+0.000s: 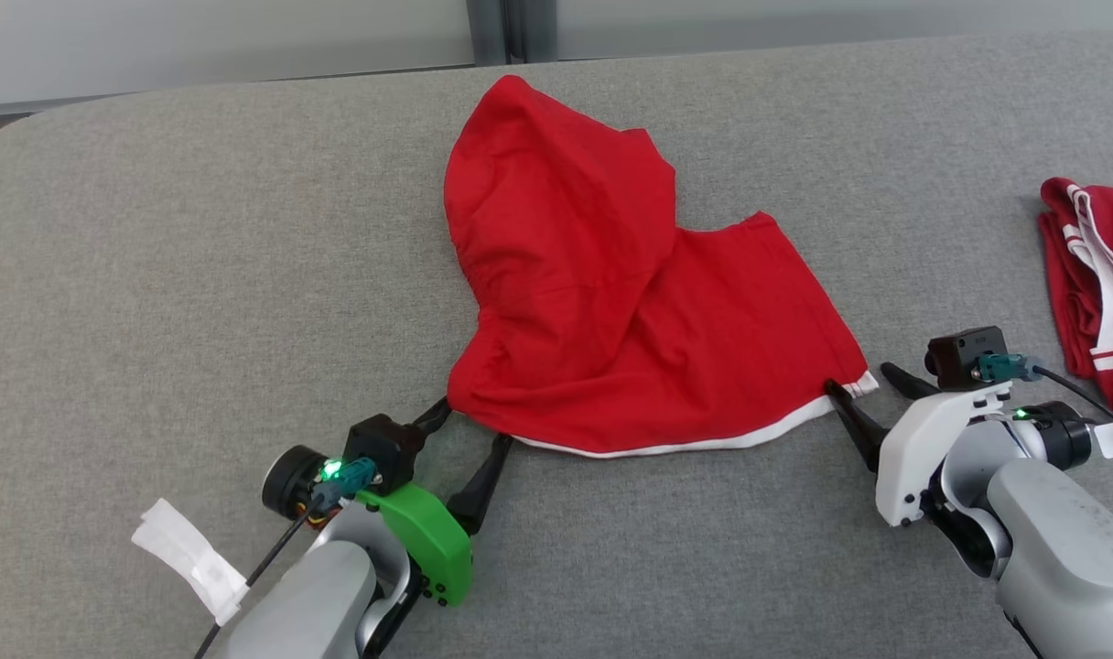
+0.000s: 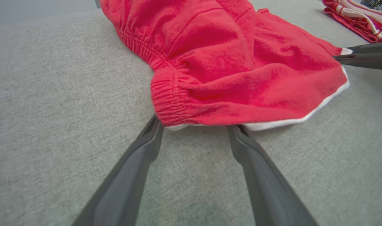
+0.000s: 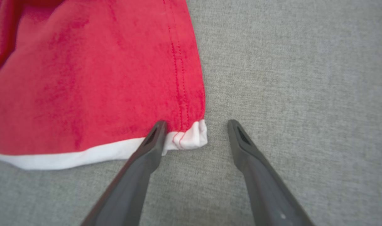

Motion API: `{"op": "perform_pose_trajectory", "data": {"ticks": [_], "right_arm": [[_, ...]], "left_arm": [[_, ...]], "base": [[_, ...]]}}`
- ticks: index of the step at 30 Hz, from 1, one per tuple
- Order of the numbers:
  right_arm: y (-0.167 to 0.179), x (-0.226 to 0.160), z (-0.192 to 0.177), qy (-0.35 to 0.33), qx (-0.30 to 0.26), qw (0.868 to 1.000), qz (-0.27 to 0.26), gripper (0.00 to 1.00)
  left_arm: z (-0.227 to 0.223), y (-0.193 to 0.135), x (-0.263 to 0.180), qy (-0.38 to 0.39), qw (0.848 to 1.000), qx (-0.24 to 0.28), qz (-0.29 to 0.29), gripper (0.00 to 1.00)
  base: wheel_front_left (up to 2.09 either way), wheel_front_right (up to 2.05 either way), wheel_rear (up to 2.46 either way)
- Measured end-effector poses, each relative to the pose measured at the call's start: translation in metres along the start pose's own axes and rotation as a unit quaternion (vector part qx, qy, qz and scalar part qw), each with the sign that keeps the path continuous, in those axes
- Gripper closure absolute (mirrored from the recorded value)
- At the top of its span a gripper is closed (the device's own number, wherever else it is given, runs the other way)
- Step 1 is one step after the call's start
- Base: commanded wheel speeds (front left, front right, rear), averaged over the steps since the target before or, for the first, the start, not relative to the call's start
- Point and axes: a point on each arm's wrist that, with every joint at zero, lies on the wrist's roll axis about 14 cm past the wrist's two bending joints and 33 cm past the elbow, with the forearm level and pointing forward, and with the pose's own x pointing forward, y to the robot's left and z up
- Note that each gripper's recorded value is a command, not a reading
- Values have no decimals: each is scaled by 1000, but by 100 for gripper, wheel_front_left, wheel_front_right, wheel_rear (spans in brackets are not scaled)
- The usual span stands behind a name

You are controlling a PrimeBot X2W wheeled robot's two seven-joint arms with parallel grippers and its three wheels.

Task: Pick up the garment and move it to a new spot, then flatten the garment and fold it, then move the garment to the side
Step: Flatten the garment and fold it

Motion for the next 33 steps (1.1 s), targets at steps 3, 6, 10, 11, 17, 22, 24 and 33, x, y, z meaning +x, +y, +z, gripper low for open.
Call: {"op": "perform_pose_trajectory", "data": {"ticks": [3, 6, 10, 11, 17, 22, 24, 33], "right_arm": [[2, 0, 0, 2, 0, 1000, 3, 0], [11, 0, 0, 3, -4, 1000, 16, 100], [16, -3, 4, -7, 5, 1000, 23, 100], [16, -5, 6, -11, 15, 1000, 24, 100], [5, -26, 56, -92, 70, 993, 24, 100], [-13, -66, 107, -172, 103, 979, 25, 100], [-20, -85, 126, -197, 103, 975, 25, 100], [-44, -156, 207, -282, 78, 956, 19, 100]], "left_arm": [[5, -7, 3, -3, 1000, 2, -15, 0], [6, -15, 4, -2, 1000, -2, -29, 100], [13, -18, 4, -8, 999, -2, -38, 100], [15, -19, 3, -11, 999, -2, -40, 100], [40, -29, -8, -42, 997, 6, -66, 100], [62, -40, -27, -60, 994, -11, -91, 100], [75, -48, -35, -65, 992, -17, -107, 100], [181, -81, -62, -121, 974, -34, -190, 100]], "base": [[0, 0, 0], [0, 0, 0], [0, 0, 0], [0, 0, 0], [0, 0, 0], [0, 0, 0], [0, 0, 0], [0, 0, 0]]}}
